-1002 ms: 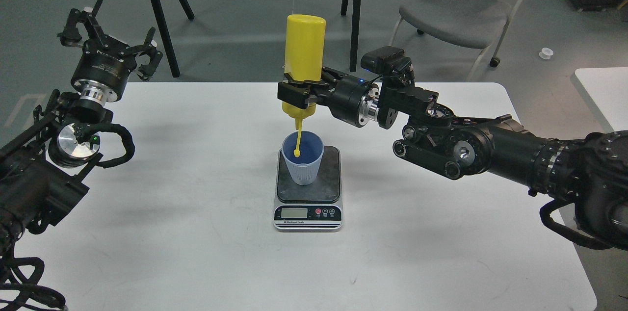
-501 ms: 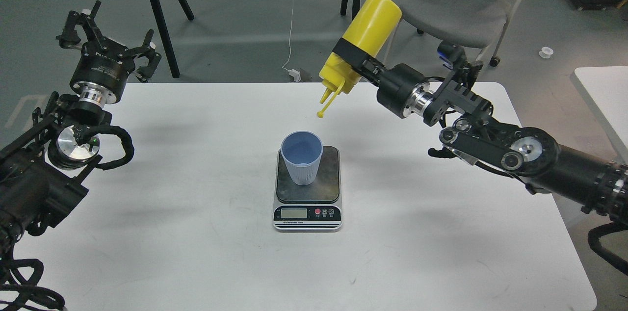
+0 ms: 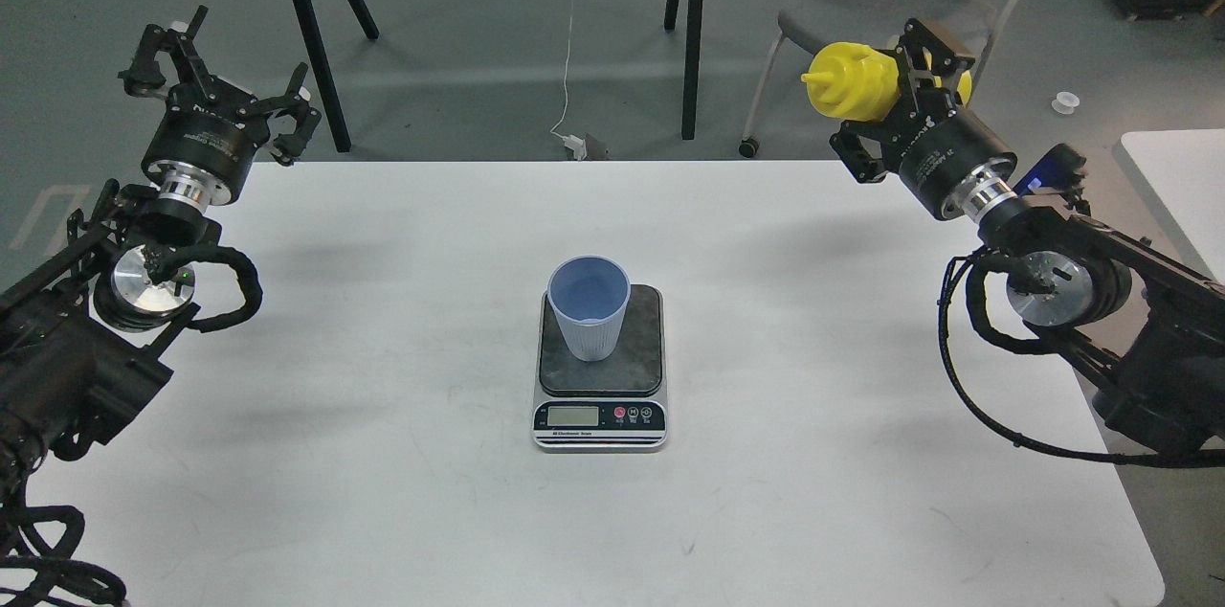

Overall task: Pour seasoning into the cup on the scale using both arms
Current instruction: 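Raise the bottle upright and bring it back toward its spot, then lower the yellow bottle onto the table and open the right gripper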

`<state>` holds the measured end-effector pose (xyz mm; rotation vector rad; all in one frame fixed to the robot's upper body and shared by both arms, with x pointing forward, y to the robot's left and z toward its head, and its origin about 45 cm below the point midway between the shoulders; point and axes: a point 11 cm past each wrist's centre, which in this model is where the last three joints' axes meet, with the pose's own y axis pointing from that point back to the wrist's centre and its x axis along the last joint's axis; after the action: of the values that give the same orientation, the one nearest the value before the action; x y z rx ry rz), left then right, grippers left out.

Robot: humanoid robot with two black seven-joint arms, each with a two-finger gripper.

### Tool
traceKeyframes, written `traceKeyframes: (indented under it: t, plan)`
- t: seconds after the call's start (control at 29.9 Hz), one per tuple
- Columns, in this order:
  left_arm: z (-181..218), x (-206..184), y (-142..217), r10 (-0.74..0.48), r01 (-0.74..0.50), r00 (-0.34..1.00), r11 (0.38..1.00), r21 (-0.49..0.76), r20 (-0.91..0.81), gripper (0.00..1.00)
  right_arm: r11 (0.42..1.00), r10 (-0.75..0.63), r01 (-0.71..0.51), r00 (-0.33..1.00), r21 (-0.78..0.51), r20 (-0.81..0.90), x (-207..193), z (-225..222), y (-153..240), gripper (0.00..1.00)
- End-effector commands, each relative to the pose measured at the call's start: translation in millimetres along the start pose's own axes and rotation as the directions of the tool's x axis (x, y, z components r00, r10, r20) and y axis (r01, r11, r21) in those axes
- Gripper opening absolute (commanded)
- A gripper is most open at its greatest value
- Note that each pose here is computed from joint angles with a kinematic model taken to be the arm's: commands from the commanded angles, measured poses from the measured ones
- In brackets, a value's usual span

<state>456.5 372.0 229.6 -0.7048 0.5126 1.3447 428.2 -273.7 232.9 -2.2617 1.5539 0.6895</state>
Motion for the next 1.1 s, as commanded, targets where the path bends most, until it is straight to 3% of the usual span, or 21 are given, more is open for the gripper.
traceKeyframes:
  t: [0.0,0.17,0.37,0.6,1.07]
  plan:
    - [-0.8,-0.3,0.1,-0.001,0.001,1.0,1.0,0.002,-0.001,1.0,1.0,0.005,-0.008,0.984,0.015,0.177,3.3,13.6,10.7,0.33]
    - [-1.9,-1.7,-0.2,-0.005,0.005,1.0,1.0,0.006,-0.001,1.0,1.0,0.001,0.001,0.898,-0.003,0.44,1.1,76.5,45.6,0.33]
    - [-1.0,-0.5,0.6,-0.003,0.003,1.0,1.0,0.005,0.002,1.0,1.0,-0.024,0.023,0.803,0.008,0.595,-5.2,129.2,78.9,0.33]
    - [-2.1,7.3,7.5,0.013,-0.013,1.0,1.0,0.013,0.008,1.0,1.0,-0.014,0.016,0.782,0.003,0.622,-7.2,141.4,82.9,0.37]
    - [-11.3,2.8,6.4,-0.006,0.005,0.999,0.999,0.045,0.034,1.0,0.988,0.156,-0.134,0.801,-0.08,0.578,43.2,167.7,113.7,0.4]
